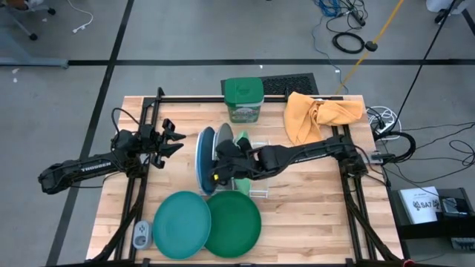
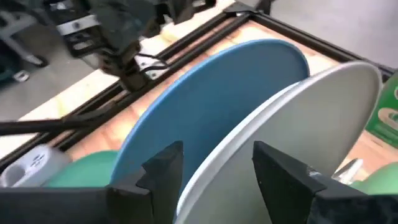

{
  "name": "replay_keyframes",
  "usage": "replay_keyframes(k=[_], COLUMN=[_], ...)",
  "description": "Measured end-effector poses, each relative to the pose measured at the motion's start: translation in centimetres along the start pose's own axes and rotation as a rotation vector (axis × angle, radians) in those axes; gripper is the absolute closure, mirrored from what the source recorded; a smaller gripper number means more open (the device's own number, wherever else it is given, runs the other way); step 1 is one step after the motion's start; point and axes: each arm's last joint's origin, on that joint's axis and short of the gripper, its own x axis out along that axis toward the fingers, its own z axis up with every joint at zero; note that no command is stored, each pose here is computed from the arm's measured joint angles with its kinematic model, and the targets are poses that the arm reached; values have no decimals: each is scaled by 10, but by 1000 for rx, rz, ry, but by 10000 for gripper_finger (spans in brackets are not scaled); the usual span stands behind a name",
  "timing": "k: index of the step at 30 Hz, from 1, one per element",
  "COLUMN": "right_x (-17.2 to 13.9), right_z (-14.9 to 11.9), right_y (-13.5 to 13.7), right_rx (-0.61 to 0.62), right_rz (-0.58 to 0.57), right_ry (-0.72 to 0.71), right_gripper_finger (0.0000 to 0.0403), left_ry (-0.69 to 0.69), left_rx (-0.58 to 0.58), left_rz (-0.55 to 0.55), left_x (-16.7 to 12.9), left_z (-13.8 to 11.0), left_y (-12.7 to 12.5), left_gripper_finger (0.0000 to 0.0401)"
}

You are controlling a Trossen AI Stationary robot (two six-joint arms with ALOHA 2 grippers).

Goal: Sort dishes
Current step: Put the gray plate in the dish rack

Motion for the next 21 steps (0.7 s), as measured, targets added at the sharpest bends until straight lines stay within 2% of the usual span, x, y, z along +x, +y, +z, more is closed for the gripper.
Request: replay_keyframes(k=[7, 13, 21], right_x=[3, 4, 6], right_z=[-2, -3, -5], right_y=[3, 3, 2], right_rx=[64, 59, 9], right_rz=[-7, -10, -17], right_ry=[-1, 8, 22], right_gripper_finger=[251, 281, 361], left_ry=[1, 1, 1], left_rx=[1, 8, 8], left_rz=[-4, -5, -5], left_x=[0, 0, 0], left_z=[0, 0, 0], left_y=[0, 0, 0], left_gripper_finger=[248, 247, 247])
